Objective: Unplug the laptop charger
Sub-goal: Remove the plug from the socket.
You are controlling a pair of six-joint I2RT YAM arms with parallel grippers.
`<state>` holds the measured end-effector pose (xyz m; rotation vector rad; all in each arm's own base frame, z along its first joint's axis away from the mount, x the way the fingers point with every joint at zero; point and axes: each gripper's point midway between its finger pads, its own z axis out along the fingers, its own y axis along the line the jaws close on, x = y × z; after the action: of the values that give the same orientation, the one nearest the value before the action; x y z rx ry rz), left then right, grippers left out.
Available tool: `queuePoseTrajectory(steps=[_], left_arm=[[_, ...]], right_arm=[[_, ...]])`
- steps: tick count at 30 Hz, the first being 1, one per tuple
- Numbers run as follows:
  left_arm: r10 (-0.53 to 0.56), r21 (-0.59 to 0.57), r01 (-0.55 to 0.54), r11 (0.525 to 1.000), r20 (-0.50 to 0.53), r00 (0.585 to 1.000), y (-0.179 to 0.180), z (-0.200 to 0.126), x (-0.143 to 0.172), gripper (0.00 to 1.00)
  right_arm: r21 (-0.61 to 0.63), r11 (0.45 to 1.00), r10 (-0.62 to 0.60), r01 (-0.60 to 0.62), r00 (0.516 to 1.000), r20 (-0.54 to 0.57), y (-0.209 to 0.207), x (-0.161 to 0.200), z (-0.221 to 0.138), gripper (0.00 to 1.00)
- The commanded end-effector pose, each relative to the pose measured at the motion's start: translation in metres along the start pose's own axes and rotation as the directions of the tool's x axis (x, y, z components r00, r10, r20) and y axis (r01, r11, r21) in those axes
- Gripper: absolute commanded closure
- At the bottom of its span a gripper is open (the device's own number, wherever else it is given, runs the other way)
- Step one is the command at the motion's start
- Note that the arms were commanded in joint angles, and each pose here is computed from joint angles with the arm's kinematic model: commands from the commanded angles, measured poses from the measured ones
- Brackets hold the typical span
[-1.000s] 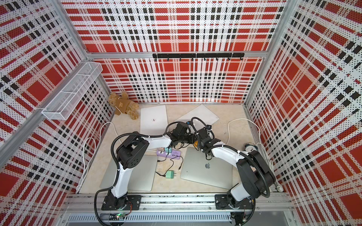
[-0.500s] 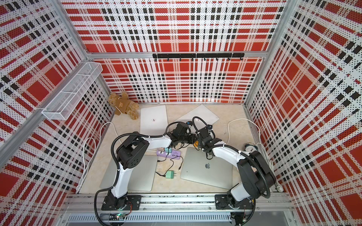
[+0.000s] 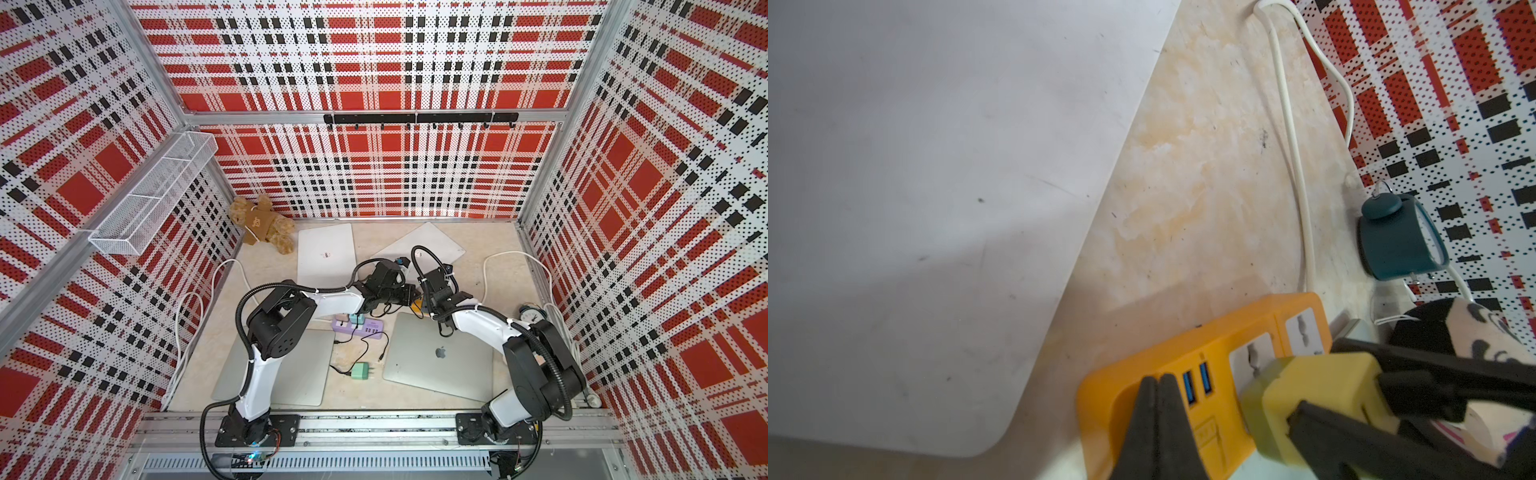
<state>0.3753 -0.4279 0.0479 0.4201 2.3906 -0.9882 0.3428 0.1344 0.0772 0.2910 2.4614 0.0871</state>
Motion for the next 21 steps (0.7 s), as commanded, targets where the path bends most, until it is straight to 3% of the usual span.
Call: queuePoseTrajectory(steps=[1, 4, 11, 17, 21], left_arm=[[-0.069, -0.175, 0.028, 0.984, -0.231, 0.970, 0.055, 0.016, 0.088, 1.00], [-0.069, -0.172, 0.029, 0.985, -0.230, 0.971, 0.054, 0.015, 0.087, 1.00], [-0.070, -0.172, 0.031, 0.985, -0.223, 0.972, 0.053, 0.014, 0.084, 1.00], [-0.069, -0.174, 0.030, 0.984, -0.227, 0.971, 0.053, 0.014, 0.087, 1.00], [-0.072, -0.177, 0.031, 0.984, -0.231, 0.970, 0.055, 0.015, 0.090, 1.00]], right_arm=[[-0.016, 1.000, -0.007, 0.007, 1.000, 0.014, 0.008, -0.007, -0.005, 0.72], [0.033, 0.999, -0.039, 0.038, 0.999, 0.027, 0.005, -0.009, -0.008, 0.72], [-0.048, 0.999, 0.018, -0.015, 0.998, 0.059, 0.013, -0.013, -0.018, 0.73], [0.048, 0.998, -0.034, 0.032, 0.998, 0.047, -0.001, -0.010, -0.012, 0.73], [0.051, 0.998, -0.041, 0.040, 0.999, 0.026, 0.000, -0.004, -0.004, 0.73]])
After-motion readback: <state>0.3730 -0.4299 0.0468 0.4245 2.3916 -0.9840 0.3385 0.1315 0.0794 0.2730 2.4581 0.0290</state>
